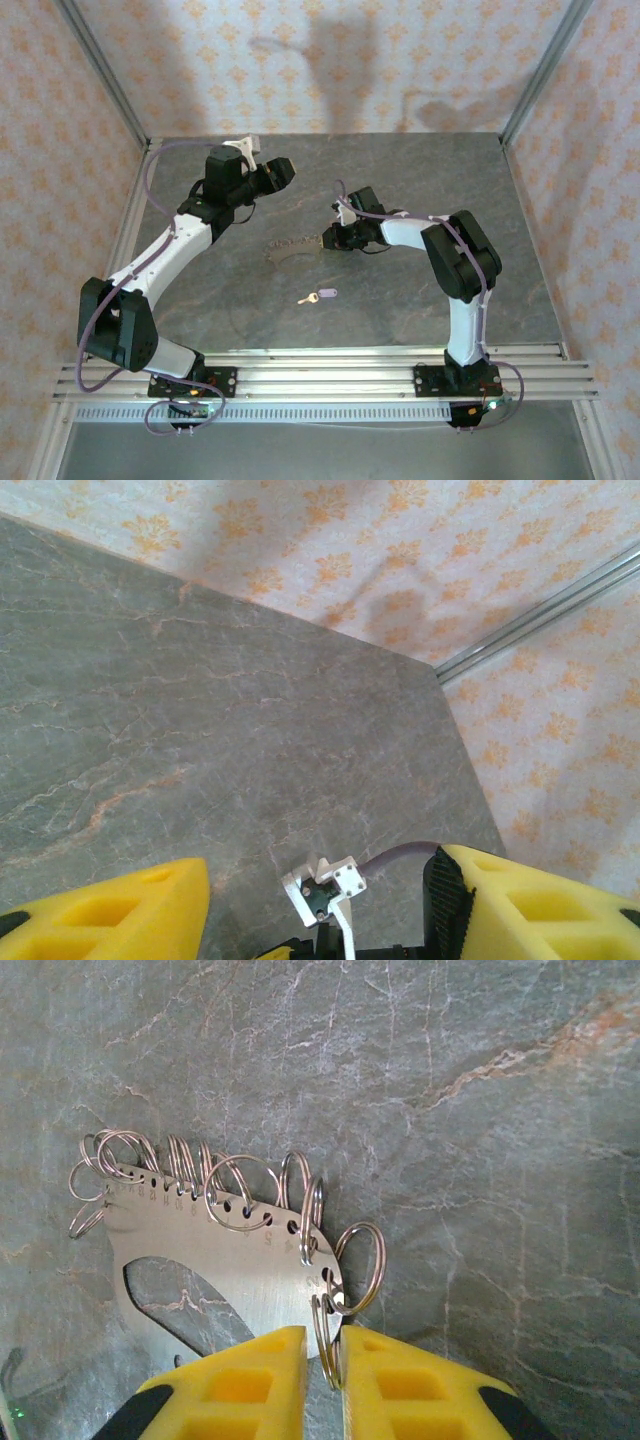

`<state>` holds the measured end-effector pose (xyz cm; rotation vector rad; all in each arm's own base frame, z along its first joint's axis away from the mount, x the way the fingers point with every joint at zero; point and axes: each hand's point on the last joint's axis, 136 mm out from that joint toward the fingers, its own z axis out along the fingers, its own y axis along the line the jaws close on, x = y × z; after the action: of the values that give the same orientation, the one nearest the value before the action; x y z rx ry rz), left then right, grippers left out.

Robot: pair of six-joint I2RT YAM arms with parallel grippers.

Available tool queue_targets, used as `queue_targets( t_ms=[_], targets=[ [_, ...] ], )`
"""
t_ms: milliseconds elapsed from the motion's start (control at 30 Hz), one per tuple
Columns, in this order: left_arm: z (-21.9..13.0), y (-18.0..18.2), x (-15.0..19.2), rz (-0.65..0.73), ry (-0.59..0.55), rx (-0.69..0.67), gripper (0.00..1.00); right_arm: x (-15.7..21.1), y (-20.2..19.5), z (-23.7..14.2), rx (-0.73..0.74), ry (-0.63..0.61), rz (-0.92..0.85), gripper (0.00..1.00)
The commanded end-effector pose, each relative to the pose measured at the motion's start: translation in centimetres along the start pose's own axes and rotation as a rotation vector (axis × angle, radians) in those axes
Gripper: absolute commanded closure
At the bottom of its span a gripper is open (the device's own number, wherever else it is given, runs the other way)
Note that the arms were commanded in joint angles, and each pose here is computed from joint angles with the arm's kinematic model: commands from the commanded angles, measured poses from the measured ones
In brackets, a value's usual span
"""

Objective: Put the keys on the keyring

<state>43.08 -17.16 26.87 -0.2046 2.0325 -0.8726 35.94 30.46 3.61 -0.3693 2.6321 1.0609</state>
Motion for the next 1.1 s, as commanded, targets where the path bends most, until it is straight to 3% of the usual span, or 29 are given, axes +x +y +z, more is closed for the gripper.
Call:
queue_targets(
  t_ms=[0,600,933,1067],
  targets=[
    [0.09,-1.04,-0.37,0.016,-0.009,0.037,0.38,-0.18,0.48,-0.06,0.0,0.002,-0.018,0.85],
    [0.2,-1.0,-0.43,0.014,-0.009,0.036,0.38,-0.18,0.08,0.41,0.007,0.008,-0.012,0.86],
    [0.21,-1.06,-0.52,0.013,-0.01,0.037,0.38,-0.02,-0.13,0.55,0.016,0.015,-0.013,0.92],
    [0.2,-1.14,-0.58,0.014,-0.011,0.039,0.38,-0.04,-0.09,0.57,0.014,0.016,-0.011,0.79]
  ],
)
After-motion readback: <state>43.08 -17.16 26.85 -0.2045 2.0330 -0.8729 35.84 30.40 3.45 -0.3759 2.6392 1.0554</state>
